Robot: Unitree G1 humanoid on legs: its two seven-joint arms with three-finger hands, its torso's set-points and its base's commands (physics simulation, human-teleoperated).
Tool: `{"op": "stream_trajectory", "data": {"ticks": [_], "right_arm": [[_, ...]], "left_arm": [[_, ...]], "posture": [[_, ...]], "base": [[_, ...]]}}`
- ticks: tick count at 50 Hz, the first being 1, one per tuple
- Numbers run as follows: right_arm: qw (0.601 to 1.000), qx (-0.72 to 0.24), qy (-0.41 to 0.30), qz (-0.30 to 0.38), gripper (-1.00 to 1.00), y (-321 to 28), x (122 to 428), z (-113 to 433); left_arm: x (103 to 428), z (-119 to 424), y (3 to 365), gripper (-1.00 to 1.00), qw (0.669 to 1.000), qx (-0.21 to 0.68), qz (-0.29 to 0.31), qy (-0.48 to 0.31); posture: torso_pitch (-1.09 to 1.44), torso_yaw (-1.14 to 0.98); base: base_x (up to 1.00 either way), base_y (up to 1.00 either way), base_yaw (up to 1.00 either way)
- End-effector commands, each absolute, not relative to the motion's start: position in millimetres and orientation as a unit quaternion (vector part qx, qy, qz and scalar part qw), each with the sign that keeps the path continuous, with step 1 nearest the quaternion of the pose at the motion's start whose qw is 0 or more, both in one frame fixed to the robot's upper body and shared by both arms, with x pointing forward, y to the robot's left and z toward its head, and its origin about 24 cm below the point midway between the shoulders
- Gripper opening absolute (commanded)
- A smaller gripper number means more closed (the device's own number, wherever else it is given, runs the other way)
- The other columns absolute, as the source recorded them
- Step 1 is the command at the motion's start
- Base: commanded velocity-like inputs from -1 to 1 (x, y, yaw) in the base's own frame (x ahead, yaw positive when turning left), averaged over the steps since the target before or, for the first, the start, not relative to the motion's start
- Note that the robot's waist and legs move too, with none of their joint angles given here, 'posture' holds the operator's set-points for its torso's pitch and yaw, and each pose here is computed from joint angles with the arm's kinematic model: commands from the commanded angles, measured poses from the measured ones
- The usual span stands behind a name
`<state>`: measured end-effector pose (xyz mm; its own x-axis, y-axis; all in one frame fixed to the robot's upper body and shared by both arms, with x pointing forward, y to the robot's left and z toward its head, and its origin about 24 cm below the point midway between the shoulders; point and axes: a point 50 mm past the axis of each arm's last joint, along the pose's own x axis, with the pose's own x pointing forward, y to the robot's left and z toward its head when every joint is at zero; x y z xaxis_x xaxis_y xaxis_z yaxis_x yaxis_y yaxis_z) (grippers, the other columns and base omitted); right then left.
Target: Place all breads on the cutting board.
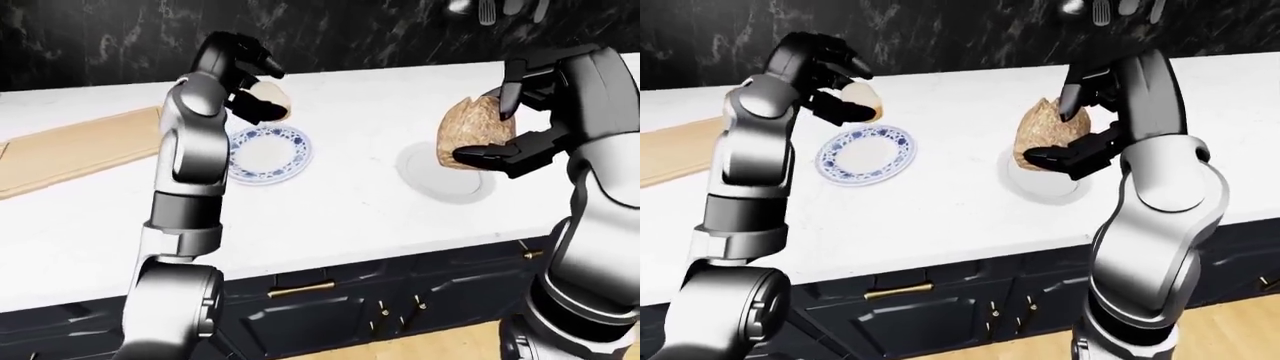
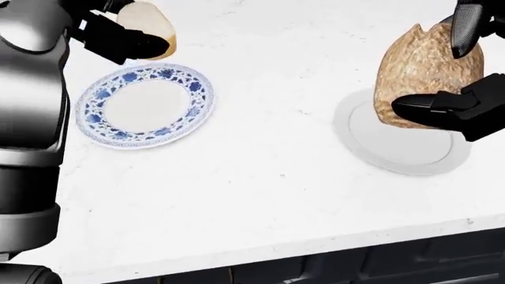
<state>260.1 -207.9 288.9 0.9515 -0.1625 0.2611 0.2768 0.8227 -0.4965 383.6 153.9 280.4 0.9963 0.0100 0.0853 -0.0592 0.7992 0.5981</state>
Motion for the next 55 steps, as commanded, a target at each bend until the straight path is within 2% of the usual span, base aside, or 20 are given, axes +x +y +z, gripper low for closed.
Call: {"op": "stream_trajectory", "data": {"ticks": [1, 13, 23, 55], "right_arm": [[0.94, -0.283, -0.144, -0.126, -1.0, -205.9, 253.3, 303.1], [0.94, -0.282, -0.146, -0.127, -1.0, -206.2, 252.1, 304.8], [0.939, -0.284, -0.145, -0.126, -1.0, -205.7, 250.6, 306.8], [0.94, -0.28, -0.149, -0.124, -1.0, -202.1, 253.5, 307.6]], "left_arm": [[375.6, 308.4, 154.7, -0.3, 0.942, 0.32, 0.039, -0.092], [372.1, 313.0, 153.3, -0.33, 0.942, 0.319, 0.035, -0.096], [368.3, 318.1, 151.8, -0.32, 0.941, 0.32, 0.033, -0.1], [365.9, 316.7, 152.7, -0.31, 0.942, 0.321, 0.027, -0.098]], "posture": [[0.0, 0.0], [0.0, 0.0], [0.0, 0.0], [0.0, 0.0]], "base": [[0.0, 0.0, 0.71], [0.0, 0.0, 0.85], [0.0, 0.07, 0.0], [0.0, 0.44, 0.0]]}}
